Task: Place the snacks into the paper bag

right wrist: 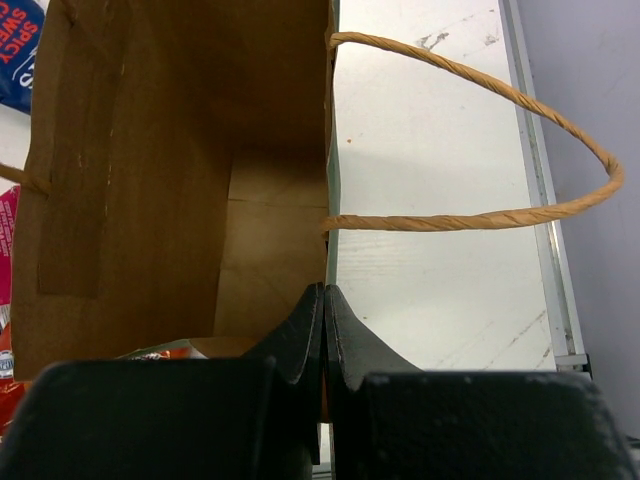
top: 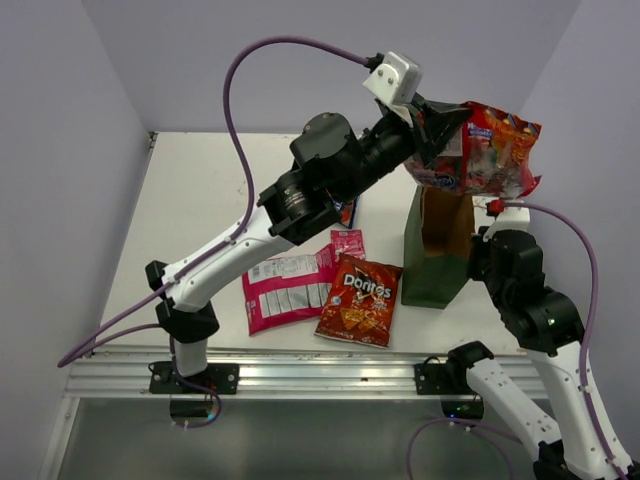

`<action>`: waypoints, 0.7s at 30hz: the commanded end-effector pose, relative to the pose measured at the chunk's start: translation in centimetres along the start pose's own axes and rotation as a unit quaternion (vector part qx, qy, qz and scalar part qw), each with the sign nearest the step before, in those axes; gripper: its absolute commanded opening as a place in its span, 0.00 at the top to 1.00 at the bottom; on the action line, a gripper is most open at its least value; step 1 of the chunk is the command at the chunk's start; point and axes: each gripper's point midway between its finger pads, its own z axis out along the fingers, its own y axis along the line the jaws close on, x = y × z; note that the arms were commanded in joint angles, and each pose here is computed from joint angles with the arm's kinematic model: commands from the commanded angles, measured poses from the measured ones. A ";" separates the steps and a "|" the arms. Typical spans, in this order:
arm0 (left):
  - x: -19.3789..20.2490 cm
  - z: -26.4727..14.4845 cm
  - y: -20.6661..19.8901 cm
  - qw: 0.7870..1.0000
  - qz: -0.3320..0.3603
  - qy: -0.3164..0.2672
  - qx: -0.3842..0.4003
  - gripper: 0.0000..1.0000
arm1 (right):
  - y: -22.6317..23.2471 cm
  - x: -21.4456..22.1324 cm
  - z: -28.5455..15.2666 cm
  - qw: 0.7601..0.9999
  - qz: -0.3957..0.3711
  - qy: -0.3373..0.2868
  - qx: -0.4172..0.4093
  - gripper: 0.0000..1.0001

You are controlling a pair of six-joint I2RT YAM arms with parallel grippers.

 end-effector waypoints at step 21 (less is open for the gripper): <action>-0.6 -1.0 -2.5 0.995 -0.011 -0.055 0.080 1.00 | 0.5 -0.2 -0.1 1.000 -0.005 -0.007 -0.018 1.00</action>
